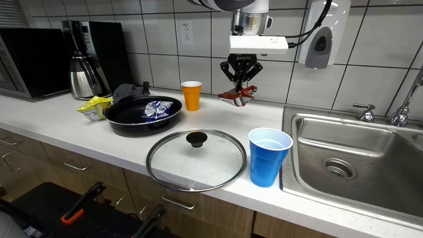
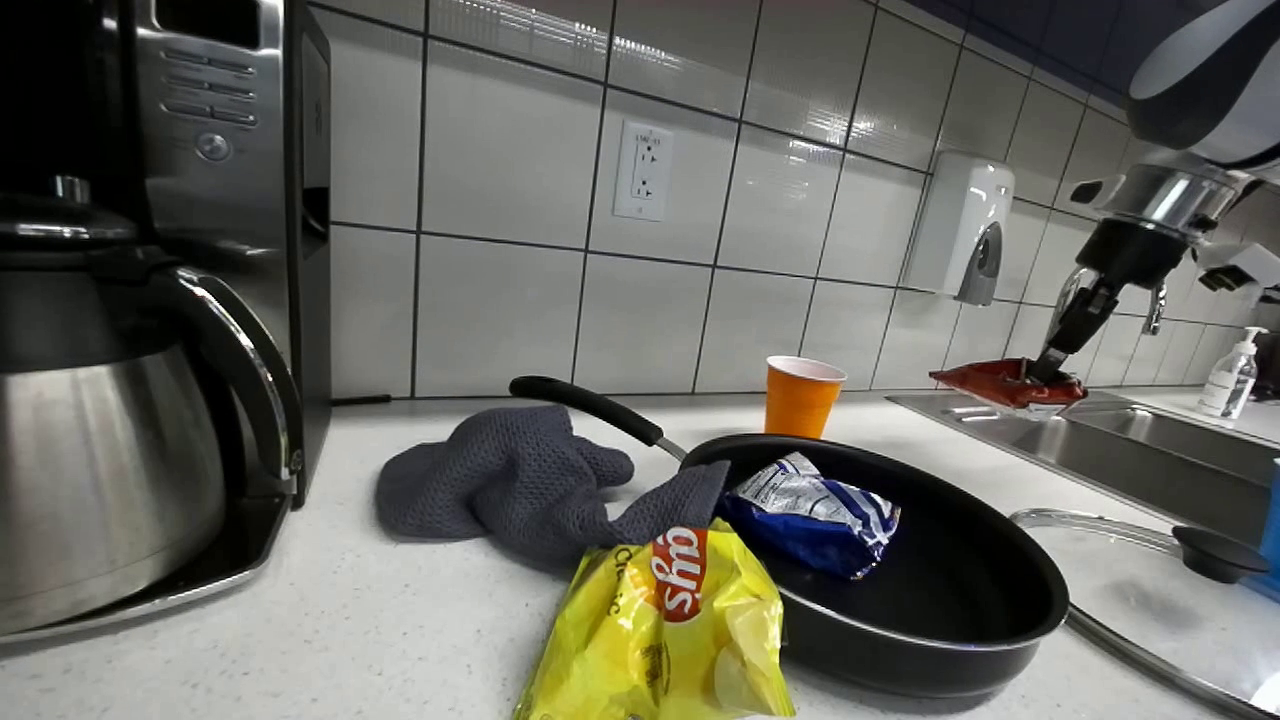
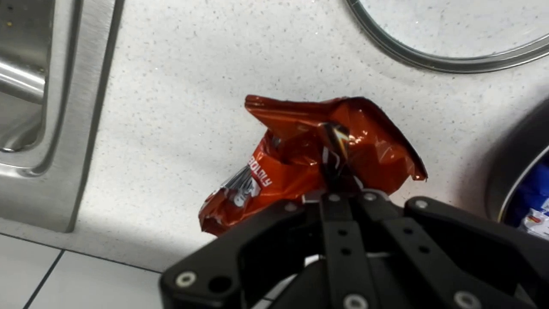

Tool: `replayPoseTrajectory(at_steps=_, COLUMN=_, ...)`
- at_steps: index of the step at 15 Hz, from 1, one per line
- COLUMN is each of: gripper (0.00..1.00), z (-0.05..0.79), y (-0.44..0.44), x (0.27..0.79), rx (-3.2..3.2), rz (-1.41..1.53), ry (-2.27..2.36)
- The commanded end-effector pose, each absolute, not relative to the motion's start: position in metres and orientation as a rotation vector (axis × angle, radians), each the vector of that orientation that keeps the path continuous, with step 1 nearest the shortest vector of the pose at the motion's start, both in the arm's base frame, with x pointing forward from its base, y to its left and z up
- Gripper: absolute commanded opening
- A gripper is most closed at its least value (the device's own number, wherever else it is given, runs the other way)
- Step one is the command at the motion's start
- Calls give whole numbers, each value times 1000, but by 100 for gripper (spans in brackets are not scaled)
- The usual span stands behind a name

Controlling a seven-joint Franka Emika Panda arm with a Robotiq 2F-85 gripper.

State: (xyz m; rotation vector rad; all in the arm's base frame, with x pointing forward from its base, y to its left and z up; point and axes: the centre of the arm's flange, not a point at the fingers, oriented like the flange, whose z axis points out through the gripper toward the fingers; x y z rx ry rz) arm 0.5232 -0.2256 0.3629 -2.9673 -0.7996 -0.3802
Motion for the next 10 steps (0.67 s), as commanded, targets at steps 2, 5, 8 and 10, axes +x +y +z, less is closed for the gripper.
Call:
replayPoseTrajectory(at_steps=2, gripper=0, z=373, y=-191, x=507, rx=-2936, rz=-358, ry=-889)
replayPoseTrajectory(at_steps=5, gripper=0, z=371, y=-169, x=509, rx=-2920, rz=-350, ry=-928)
replayPoseTrajectory(at_steps=8, gripper=0, z=379, y=-144, x=507, rx=-2904, rz=-373, ry=-976)
replayPoseTrajectory(at_steps=10, gripper=0, z=383, y=-129, x=505, rx=-2908, rz=-382, ry=-1005)
